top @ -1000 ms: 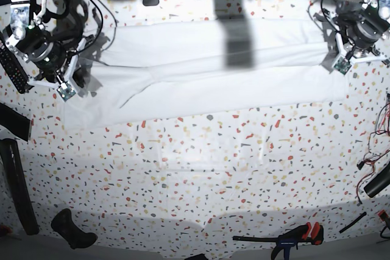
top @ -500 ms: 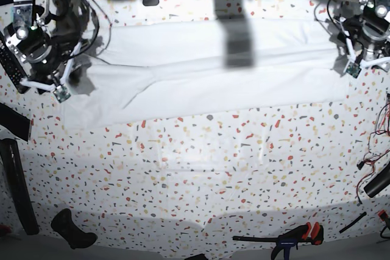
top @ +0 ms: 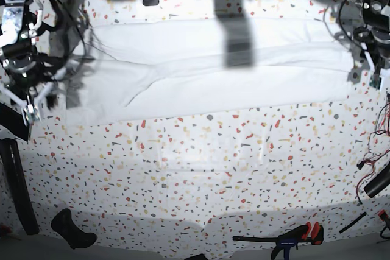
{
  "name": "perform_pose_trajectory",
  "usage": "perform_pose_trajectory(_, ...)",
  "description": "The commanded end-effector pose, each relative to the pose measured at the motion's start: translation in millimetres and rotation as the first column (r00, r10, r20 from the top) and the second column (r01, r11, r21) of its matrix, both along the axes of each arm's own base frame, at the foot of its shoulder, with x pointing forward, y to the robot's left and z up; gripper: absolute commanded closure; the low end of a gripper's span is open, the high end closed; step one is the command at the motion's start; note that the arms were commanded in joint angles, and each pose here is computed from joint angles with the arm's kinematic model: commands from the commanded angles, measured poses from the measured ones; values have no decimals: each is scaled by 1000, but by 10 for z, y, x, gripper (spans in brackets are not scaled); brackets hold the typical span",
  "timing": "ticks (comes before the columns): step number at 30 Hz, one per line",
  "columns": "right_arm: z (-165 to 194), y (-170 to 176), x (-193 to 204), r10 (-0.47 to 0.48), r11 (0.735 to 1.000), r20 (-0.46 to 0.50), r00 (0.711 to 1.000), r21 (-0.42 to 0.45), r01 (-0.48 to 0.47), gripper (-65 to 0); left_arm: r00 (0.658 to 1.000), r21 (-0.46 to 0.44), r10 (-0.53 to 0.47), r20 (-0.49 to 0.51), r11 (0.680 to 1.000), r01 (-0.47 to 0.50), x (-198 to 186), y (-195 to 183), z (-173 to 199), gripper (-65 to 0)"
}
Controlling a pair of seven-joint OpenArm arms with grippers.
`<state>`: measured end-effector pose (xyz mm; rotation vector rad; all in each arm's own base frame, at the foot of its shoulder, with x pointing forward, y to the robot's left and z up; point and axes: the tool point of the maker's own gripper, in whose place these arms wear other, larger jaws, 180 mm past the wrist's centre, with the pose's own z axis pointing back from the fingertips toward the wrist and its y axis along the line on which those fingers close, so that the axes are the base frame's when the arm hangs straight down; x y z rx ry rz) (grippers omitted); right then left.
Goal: Fold the T-shirt properly
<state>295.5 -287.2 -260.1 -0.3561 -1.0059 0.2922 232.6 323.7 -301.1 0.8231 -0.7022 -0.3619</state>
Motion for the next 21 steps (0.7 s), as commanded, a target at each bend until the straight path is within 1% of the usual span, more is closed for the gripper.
perform_pose_trajectory(1,255,127,97,51,998,84,995,32,-53,-243,997,17,-23,79,1000,22,102,-27,222,-374)
perform_pose_trajectory(2,307,271,120,90,990,105,990,100,-101,-243,993,-6,-44,108,999,45,140,-105,283,-374)
perform_pose_trajectory(3,332,401,138,131,976,118,984,160,-149,-243,989,-38,-67,134,997,72,177,-195,333,-374)
perform_pose_trajectory(4,327,503,143,171,962,120,978,193,-192,-243,984,-85,-89,156,991,103,206,-299,360,-374)
perform_pose_trajectory(5,296,575,141,205,953,116,972,203,-225,-243,977,-136,-114,178,981,140,238,-410,378,-374)
perform_pose_trajectory(6,231,612,132,220,947,104,970,215,-238,-243,971,-189,-149,187,965,184,265,-531,365,-374)
perform_pose_trajectory(8,50,643,111,225,938,72,972,256,-236,-243,963,-296,-220,159,919,259,278,-769,248,-374)
perform_pose_trajectory(10,-181,664,82,221,926,32,975,307,-220,-242,957,-393,-264,122,872,290,257,-968,89,-374)
perform_pose_trajectory(12,-416,690,41,229,914,-10,973,346,-211,-242,954,-481,-287,92,826,294,212,-1134,-101,-374)
perform_pose_trajectory(13,-531,696,19,233,911,-29,972,356,-208,-242,955,-514,-287,73,810,283,181,-1184,-212,-374)
perform_pose_trajectory(14,-642,686,3,232,911,-45,972,360,-201,-242,958,-534,-284,46,804,263,141,-1207,-335,-374)
perform_pose_trajectory(15,-752,661,-12,226,913,-59,972,362,-190,-242,963,-543,-269,15,807,234,99,-1194,-462,-374)
perform_pose_trajectory(17,-969,573,-49,201,916,-90,975,371,-154,-242,973,-532,-226,-52,831,165,5,-1102,-720,-374)
perform_pose_trajectory(19,-1198,481,-102,174,915,-138,975,389,-108,-242,974,-510,-191,-118,854,106,-97,-999,-942,-374)
perform_pose_trajectory(21,-1415,385,-145,147,919,-197,969,391,-60,-242,972,-499,-168,-165,864,65,-184,-927,-1098,-374)
